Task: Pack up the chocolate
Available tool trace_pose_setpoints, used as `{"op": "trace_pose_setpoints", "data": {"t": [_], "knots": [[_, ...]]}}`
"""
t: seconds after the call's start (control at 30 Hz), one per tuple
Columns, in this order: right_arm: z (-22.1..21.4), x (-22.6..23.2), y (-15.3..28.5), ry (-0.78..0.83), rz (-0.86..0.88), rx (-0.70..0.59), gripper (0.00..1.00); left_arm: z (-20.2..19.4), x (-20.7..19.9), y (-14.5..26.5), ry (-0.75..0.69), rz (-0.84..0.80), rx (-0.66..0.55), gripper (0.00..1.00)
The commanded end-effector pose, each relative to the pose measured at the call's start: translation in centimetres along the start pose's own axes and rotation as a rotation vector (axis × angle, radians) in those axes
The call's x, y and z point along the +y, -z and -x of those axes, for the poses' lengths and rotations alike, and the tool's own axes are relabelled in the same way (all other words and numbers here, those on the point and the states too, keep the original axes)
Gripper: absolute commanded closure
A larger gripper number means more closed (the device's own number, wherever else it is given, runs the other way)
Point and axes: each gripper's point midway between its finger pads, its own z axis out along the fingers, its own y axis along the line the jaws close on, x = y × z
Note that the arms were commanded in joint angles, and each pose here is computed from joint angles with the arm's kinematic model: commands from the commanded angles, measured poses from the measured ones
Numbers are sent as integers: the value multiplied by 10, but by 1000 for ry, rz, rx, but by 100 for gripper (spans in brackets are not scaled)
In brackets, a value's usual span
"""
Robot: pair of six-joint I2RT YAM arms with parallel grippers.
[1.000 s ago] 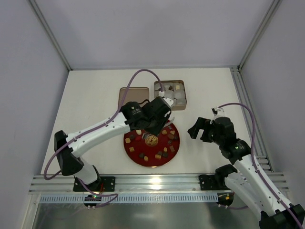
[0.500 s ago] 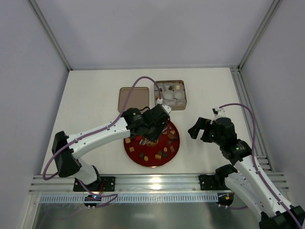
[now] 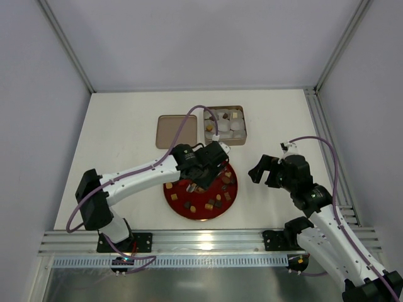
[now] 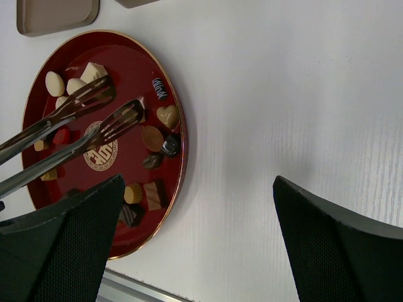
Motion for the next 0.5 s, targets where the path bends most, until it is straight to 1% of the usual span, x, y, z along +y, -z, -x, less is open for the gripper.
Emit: {"op": "trace_pose_setpoints", "data": {"t": [0.0, 0.27, 0.47], "knots": [[7, 2, 1, 5, 0, -23, 0, 6, -6, -4, -15, -20, -23, 54], [5, 1, 0, 2, -4, -20, 0, 1, -8, -9, -25, -31, -10, 54], [6, 1, 1, 2, -3, -22, 0, -1, -11, -12, -24, -48, -1, 57]]}}
